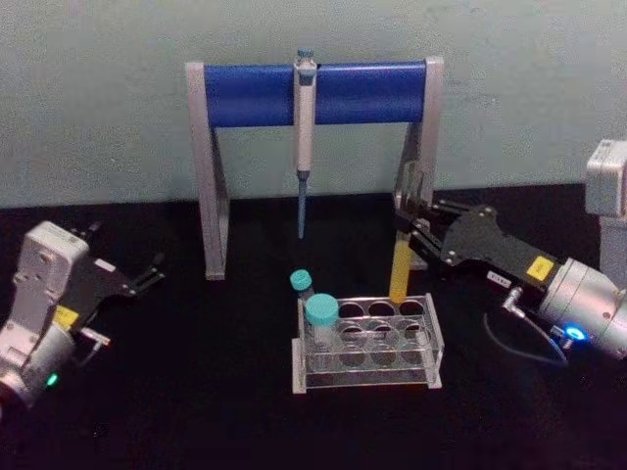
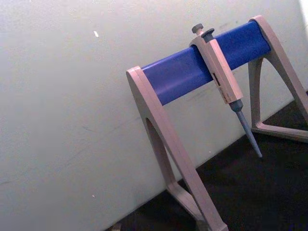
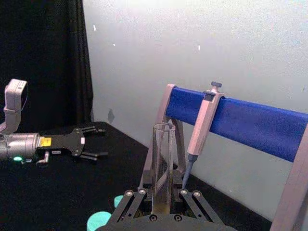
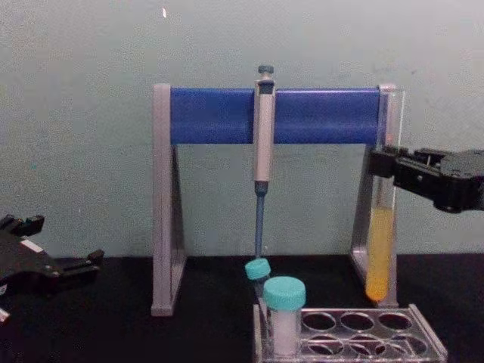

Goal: Pick up the test tube from the test tube rack, shake it, then place it back into the test tube rack.

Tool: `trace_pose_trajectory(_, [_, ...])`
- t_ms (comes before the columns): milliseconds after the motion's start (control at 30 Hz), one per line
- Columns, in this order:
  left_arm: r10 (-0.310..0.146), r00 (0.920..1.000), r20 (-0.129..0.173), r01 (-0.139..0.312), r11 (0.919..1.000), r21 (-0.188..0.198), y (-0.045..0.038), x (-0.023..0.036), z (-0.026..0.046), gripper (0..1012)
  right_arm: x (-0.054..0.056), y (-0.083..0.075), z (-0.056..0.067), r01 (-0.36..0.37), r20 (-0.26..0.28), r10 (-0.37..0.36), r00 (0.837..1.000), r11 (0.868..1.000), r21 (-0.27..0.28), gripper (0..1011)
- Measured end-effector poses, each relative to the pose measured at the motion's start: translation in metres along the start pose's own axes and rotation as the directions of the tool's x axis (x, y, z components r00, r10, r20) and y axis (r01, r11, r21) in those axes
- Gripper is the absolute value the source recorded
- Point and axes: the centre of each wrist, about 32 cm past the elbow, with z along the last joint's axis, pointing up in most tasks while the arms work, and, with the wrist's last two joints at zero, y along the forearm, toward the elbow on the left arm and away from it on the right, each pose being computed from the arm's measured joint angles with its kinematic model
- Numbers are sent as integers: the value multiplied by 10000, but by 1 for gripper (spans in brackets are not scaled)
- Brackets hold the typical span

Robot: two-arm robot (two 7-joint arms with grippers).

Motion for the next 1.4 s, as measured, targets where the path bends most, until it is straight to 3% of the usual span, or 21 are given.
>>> trace_pose_trajectory(1400, [0, 10000, 0, 0, 10000, 0, 0, 0, 0, 1001, 5, 173, -279, -198, -84, 195, 9998, 9994, -297, 229])
